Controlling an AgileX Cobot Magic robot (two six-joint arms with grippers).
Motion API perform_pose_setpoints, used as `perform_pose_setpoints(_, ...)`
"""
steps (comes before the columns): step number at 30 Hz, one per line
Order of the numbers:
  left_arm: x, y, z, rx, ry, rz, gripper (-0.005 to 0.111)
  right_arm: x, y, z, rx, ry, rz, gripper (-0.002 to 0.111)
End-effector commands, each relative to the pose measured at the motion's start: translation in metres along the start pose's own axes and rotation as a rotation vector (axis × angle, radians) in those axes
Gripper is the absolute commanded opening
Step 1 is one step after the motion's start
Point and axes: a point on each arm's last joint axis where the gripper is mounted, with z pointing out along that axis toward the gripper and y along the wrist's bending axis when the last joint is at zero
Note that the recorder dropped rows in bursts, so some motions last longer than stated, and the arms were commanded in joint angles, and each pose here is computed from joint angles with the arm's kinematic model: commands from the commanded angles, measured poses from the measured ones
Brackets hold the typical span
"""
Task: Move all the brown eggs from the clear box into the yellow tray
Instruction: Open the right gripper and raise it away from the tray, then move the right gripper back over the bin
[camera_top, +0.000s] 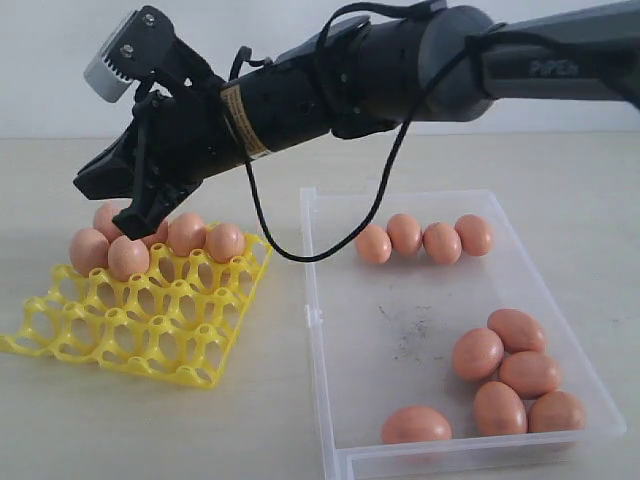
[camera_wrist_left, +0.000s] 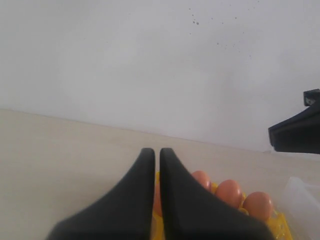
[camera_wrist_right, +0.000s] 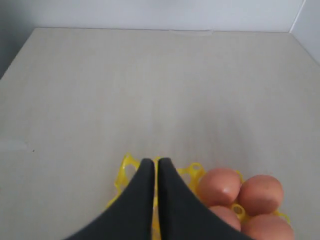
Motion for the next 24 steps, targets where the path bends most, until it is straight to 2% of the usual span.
perform_pose_setpoints(1,-0.001,-0.001,0.000,0.006,-0.005,-0.002,0.004,-0.017,0.011,-0.030,0.077,0.001,-0.012,0.000)
perform_pose_setpoints(5,-0.001,-0.001,0.000,0.006,-0.005,-0.002,0.004,-0.024,0.025,-0.058,0.185,0.026,-0.069,0.000)
perform_pose_setpoints(7,-0.001,-0.001,0.000,0.006,-0.005,-0.002,0.004,-0.027,0.029,-0.074,0.283,0.044,-0.080,0.000)
perform_pose_setpoints(13,-0.001,-0.001,0.000,0.006,-0.005,-0.002,0.004,-0.022,0.032,-0.126,0.681,0.133,-0.078,0.000)
perform_pose_setpoints(16,-0.001,-0.001,0.000,0.006,-0.002,-0.002,0.004,-0.013,0.031,-0.156,0.940,0.209,-0.067,0.000)
perform_pose_setpoints(20,-0.001,-0.001,0.000,0.006,-0.002,-0.002,0.004,0.010,0.032,-0.194,1.275,0.412,-0.037,0.000)
perform_pose_setpoints(22,-0.001,-0.001,0.000,0.006,-0.002,-0.002,0.004,0.021,0.033,-0.207,1.377,0.577,0.006,0.000)
perform_pose_setpoints(24,-0.001,-0.001,0.000,0.006,-0.002,-0.002,0.004,0.032,0.038,-0.216,1.390,0.761,0.050,0.000)
